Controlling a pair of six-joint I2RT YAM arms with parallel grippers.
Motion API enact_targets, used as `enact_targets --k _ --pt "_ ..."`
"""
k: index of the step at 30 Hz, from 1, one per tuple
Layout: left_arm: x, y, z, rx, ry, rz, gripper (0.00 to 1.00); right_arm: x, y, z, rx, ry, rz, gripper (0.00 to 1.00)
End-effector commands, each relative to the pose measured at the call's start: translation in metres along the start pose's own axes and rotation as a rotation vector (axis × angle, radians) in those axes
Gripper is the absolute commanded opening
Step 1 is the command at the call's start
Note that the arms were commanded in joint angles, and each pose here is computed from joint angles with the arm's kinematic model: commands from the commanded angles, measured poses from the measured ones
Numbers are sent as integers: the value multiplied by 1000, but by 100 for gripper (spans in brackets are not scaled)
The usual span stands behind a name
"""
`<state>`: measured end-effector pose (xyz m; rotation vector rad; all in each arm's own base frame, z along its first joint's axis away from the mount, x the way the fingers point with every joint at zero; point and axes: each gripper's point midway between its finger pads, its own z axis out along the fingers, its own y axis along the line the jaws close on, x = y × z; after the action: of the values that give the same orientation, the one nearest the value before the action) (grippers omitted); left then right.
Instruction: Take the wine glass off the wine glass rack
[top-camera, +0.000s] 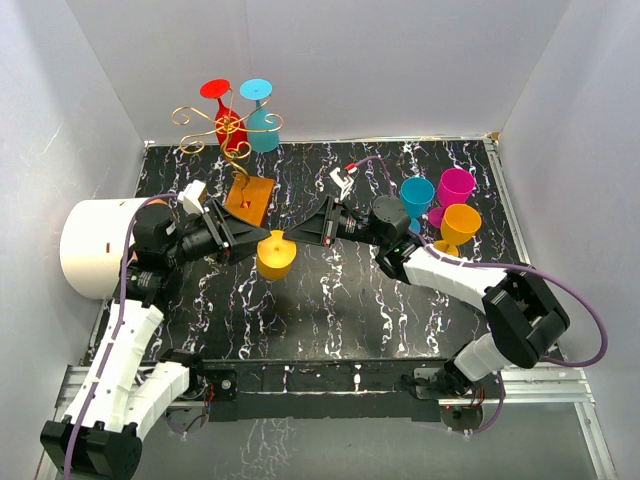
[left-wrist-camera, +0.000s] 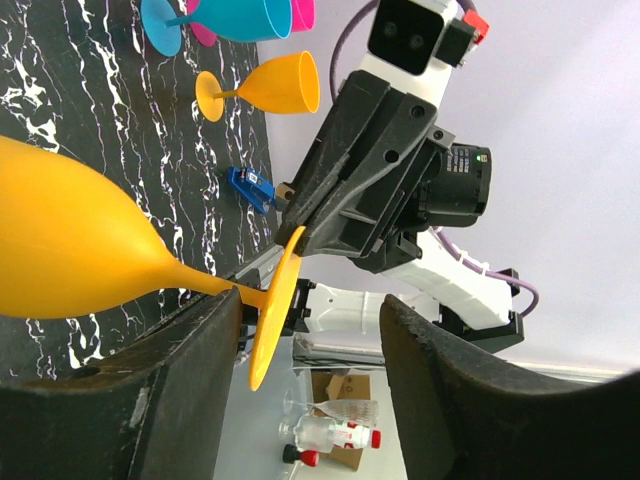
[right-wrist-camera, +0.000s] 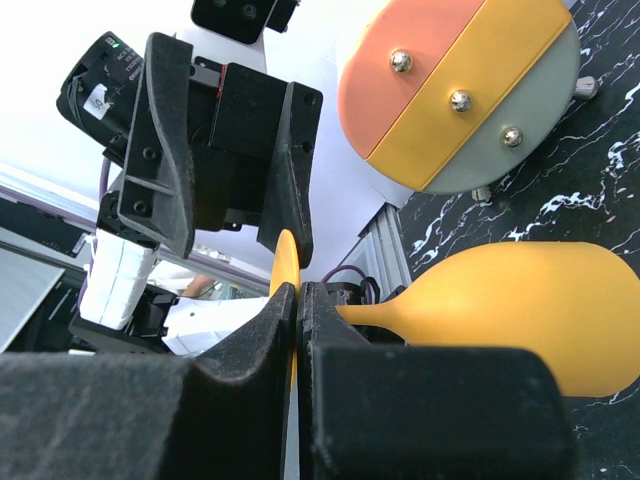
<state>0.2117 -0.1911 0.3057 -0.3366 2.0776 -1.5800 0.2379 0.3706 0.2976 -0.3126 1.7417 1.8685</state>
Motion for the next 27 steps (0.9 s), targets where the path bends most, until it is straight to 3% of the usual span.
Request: enact_targets --k 1,9,14,20,27 --pt "11 0 2 17 53 13 48 -14 32 5 -108 -38 -59 0" --pt "13 4 5 -8 72 11 25 -8 21 6 -87 -16 -40 0" --pt "12 3 6 -6 74 -2 5 -4 14 5 -63 16 -39 2" --pt "10 -1 7 8 70 -14 0 -11 -2 -13 14 35 -73 16" --pt "5 -24 6 114 50 -40 0 -29 -35 -63 213 7 -178 52"
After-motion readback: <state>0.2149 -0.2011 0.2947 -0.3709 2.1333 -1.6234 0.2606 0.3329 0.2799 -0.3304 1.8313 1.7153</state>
